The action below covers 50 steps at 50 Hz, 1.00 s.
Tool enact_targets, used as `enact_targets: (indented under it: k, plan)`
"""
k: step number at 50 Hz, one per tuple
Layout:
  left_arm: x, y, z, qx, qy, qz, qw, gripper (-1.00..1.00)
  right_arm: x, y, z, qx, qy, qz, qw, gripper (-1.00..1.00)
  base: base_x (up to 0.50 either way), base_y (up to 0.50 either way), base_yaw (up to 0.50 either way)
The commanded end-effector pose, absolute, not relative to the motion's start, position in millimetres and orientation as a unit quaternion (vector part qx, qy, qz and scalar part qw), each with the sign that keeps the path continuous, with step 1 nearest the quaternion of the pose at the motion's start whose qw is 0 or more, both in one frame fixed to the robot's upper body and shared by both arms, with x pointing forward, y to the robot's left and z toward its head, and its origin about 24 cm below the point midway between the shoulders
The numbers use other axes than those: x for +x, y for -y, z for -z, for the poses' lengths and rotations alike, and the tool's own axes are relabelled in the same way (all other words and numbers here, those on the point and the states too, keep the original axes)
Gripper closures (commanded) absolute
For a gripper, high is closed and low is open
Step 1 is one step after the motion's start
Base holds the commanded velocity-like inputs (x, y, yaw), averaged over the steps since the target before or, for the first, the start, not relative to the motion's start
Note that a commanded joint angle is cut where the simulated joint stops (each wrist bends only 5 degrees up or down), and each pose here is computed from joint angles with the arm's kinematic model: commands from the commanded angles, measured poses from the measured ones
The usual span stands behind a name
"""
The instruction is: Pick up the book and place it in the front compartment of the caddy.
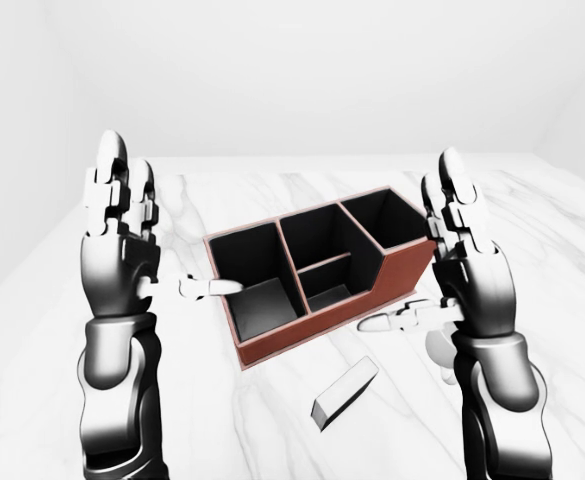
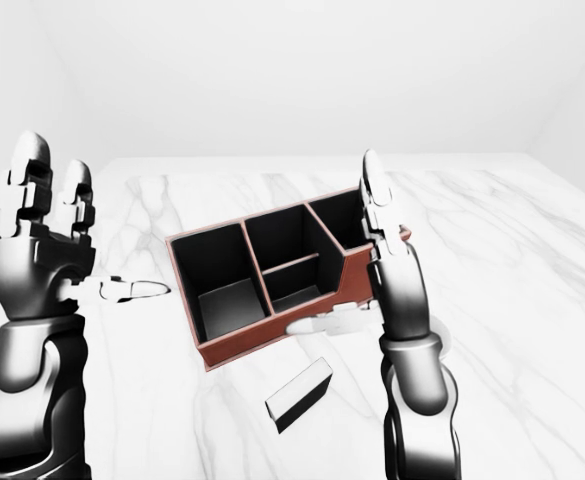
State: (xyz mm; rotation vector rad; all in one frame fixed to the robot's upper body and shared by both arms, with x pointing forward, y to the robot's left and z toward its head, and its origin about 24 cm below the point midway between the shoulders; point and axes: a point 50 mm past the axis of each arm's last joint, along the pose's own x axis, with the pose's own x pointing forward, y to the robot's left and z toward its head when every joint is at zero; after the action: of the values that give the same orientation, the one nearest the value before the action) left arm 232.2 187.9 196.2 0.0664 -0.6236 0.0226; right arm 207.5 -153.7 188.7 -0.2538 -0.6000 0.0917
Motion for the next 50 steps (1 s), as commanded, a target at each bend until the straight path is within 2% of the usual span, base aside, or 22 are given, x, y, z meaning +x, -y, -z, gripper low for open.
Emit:
enact_targets:
  k: [1,25,50]
  plan:
    - [237,-195,-197,0.036,0.304,-0.014,0.952,-1.00,205,149,-189,-0.146,0.294,-0.055,0.943,-1.00,0.00,0.00,0.00]
    - [231,-206,-208,0.045,0.326,-0.028,0.944,-1.00,192,142,-203,-0.198,0.324,-0.081,0.921,-1.00,0.00,0.00,0.00]
    - [232,-213,-210,0.041,0.329,-0.038,0.943,-1.00,171,135,-197,-0.288,0.287,-0.123,0.905,-1.00,0.00,0.00,0.00]
